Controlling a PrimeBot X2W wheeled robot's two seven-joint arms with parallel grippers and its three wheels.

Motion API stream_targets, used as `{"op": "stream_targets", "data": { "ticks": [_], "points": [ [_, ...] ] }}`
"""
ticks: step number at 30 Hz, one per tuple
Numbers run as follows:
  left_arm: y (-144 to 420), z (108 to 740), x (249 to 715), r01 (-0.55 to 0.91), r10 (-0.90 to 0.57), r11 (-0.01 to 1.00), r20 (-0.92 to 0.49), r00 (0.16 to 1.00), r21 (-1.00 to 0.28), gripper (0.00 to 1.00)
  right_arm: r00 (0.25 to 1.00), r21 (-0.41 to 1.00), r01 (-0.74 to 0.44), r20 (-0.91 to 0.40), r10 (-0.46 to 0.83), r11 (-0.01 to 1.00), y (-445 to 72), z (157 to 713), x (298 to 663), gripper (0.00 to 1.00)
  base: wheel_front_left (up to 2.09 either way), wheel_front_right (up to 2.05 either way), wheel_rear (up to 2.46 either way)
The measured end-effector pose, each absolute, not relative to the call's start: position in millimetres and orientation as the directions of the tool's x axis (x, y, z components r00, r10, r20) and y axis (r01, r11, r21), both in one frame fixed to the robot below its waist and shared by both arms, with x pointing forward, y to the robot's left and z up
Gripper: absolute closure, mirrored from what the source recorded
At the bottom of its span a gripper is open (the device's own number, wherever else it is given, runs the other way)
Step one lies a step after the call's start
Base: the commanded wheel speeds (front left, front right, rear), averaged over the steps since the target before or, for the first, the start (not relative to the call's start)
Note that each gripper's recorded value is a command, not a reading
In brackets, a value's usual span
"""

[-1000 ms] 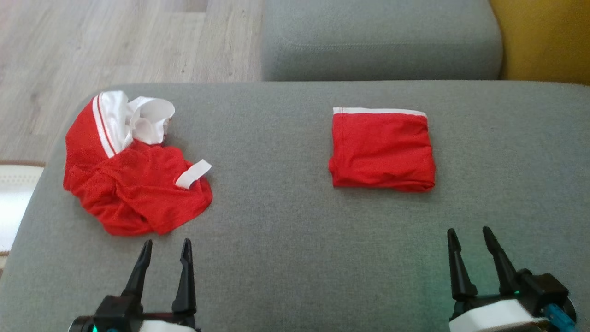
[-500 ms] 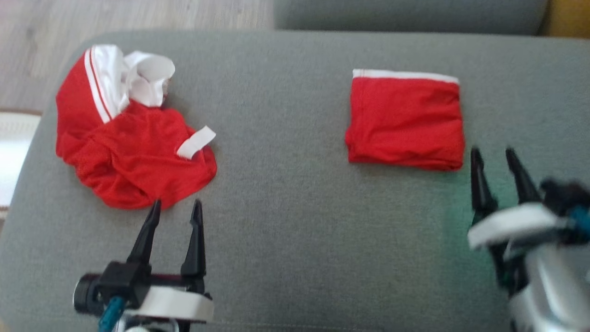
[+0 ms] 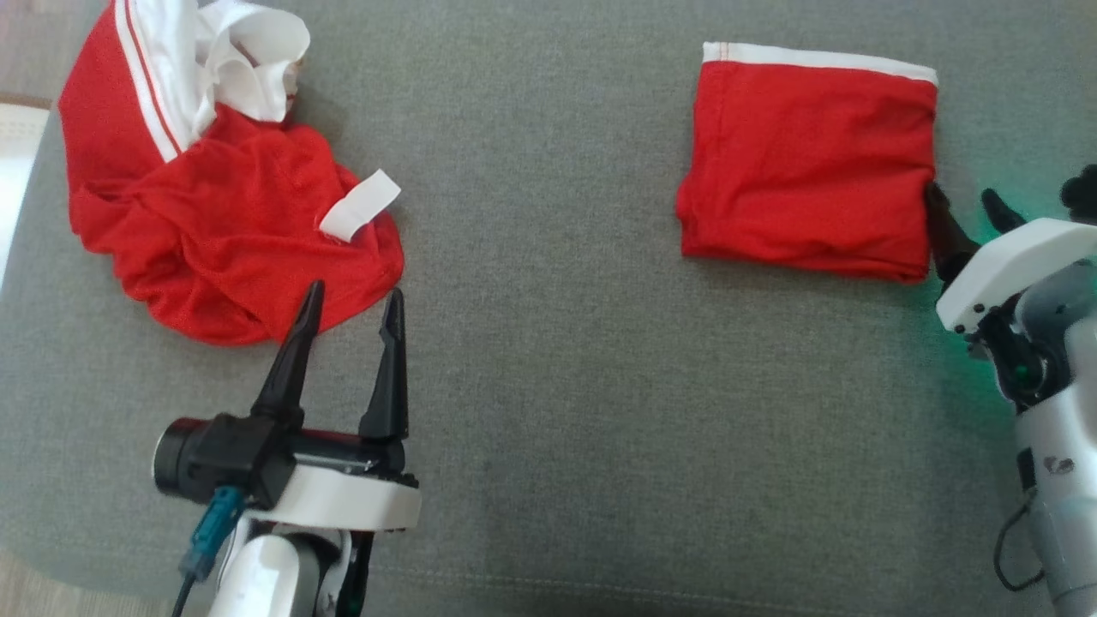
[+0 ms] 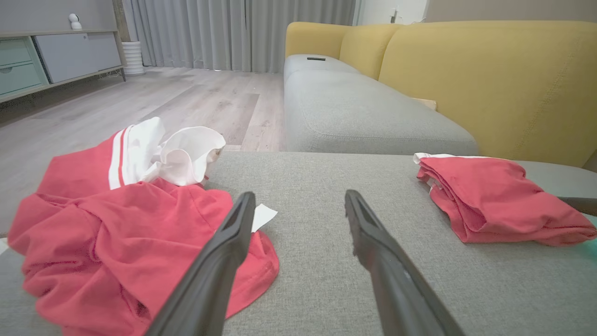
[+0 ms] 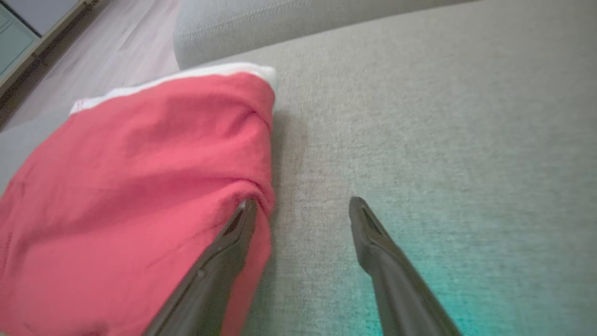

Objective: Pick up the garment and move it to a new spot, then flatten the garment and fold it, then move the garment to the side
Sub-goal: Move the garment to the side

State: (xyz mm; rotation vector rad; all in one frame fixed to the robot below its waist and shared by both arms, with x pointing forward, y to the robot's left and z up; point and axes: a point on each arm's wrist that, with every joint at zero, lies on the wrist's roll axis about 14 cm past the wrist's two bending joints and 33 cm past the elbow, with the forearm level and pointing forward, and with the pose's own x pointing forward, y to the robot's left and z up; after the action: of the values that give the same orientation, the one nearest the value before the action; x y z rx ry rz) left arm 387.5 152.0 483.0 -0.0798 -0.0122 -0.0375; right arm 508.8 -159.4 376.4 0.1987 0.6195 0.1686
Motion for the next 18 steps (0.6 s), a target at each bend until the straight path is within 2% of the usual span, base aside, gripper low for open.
{"op": "stream_targets", "data": {
  "ticks": [4,10,16,17,18],
  "points": [
    [150.5,479.2,391.7,0.042,-0.042,0.995,0.005,0.999,-0.087,0.0,0.785,0.266,-0.095,-0.573,0.237,0.959,-152.8,368.7,511.0,0.0,0.0,0.0,0.0],
    [147.8,477.5,395.4,0.05,-0.05,0.995,0.003,0.999,-0.089,0.0,0.817,0.25,-0.113,-0.527,0.233,0.962,-152.0,378.4,526.9,0.0,0.0,0.0,0.0],
    [144.7,478.3,398.4,0.06,-0.06,0.994,0.007,0.998,-0.089,0.0,0.783,0.248,-0.133,-0.568,0.255,0.96,-141.5,366.5,524.7,0.0,0.0,0.0,0.0],
    [143.9,477.3,398.3,0.062,-0.062,0.994,0.004,0.998,-0.089,0.0,0.775,0.248,-0.136,-0.576,0.259,0.959,-140.1,364.1,524.1,0.07,0.0,0.0,0.0],
    [143.7,476.5,398.3,0.062,-0.062,0.994,0.002,0.998,-0.09,0.0,0.771,0.251,-0.139,-0.579,0.264,0.958,-138.2,363.5,525.0,0.26,0.0,0.0,0.0]
  ]
}}
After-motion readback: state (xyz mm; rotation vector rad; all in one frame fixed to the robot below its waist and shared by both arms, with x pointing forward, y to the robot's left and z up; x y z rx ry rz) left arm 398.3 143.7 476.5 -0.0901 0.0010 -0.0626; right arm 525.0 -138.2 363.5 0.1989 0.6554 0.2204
